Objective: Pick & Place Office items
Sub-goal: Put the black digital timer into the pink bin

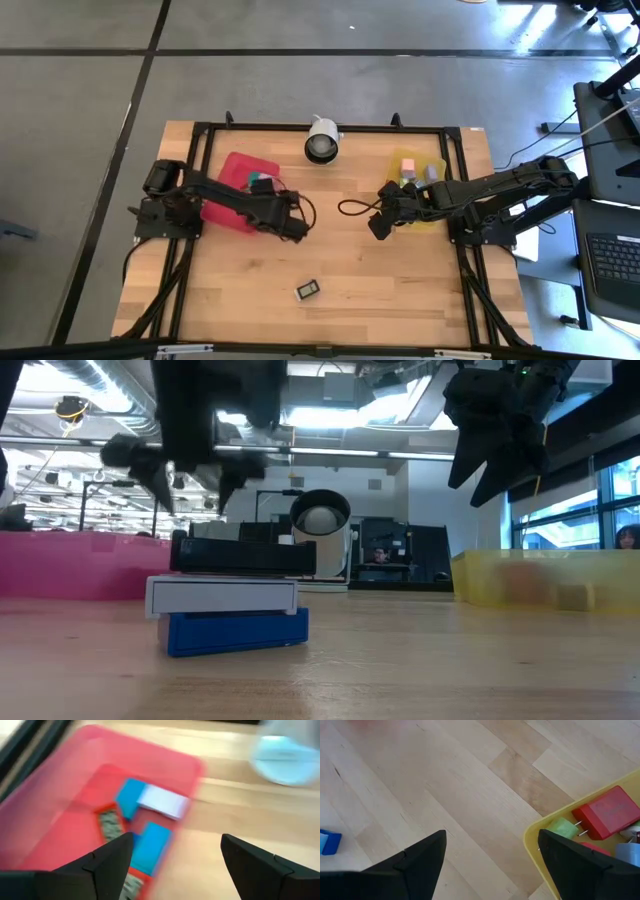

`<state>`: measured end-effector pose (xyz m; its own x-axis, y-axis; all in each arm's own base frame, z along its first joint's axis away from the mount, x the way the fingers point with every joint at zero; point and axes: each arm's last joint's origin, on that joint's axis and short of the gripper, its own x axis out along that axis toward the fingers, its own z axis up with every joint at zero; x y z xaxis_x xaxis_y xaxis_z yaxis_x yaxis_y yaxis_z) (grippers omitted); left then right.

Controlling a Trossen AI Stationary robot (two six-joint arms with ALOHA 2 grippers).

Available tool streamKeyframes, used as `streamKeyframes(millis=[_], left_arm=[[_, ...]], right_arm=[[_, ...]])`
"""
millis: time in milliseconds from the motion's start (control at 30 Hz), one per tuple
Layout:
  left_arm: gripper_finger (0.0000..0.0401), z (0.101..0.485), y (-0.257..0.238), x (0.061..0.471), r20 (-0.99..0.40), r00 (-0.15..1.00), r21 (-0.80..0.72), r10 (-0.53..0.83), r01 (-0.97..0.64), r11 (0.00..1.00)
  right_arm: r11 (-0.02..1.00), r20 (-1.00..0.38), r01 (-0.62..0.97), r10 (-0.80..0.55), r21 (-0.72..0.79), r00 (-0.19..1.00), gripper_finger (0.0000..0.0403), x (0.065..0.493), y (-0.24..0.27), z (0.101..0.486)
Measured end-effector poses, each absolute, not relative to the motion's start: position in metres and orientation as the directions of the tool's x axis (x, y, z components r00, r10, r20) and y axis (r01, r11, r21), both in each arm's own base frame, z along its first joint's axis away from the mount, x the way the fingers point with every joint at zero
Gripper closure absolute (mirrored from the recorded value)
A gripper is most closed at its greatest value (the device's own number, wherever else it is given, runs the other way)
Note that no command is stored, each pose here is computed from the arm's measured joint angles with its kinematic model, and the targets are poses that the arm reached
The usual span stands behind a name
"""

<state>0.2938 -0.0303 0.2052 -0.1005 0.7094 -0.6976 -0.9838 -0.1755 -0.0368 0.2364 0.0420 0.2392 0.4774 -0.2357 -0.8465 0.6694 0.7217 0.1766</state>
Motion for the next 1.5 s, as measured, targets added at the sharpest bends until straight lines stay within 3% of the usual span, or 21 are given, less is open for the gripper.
streamKeyframes(millis=[267, 400, 533, 800, 1067, 1267, 1500], left_arm=[[0.0102, 0.232, -0.094, 0.314, -0.657, 0.259, -0.174, 0.708, -0.966, 0.192], [0.0103, 0.234, -0.124, 0.321, -0.638, 0.427, -0.240, 0.641, -0.901, 0.362], [0.0104, 0.236, -0.146, 0.325, -0.664, 0.526, -0.277, 0.531, -0.833, 0.479], [0.0105, 0.234, -0.177, 0.320, -0.785, 0.562, -0.234, 0.260, -0.659, 0.715], [0.0103, 0.234, -0.186, 0.316, -0.804, 0.558, -0.105, 0.208, -0.476, 0.873], [0.0103, 0.237, -0.191, 0.322, -0.787, 0.604, -0.127, 0.125, -0.358, 0.925], [0.0102, 0.237, -0.191, 0.322, -0.788, 0.603, -0.183, 0.127, -0.425, 0.887]], right_arm=[[0.722, -0.845, 0.669, -0.235, 0.178, 0.479, 0.0085, 0.237, 0.042, 0.239], [0.722, -0.845, 0.669, -0.235, 0.178, 0.479, 0.0085, 0.237, 0.042, 0.239], [0.722, -0.845, 0.669, -0.235, 0.179, 0.480, 0.0085, 0.237, 0.042, 0.239], [0.722, -0.845, 0.669, -0.235, 0.179, 0.480, 0.0085, 0.237, 0.042, 0.239], [0.722, -0.845, 0.669, -0.235, 0.179, 0.480, 0.0085, 0.237, 0.042, 0.239], [0.722, -0.845, 0.669, -0.235, 0.179, 0.480, 0.0085, 0.237, 0.042, 0.239], [0.722, -0.845, 0.669, -0.235, 0.179, 0.480, 0.0085, 0.237, 0.042, 0.239]])
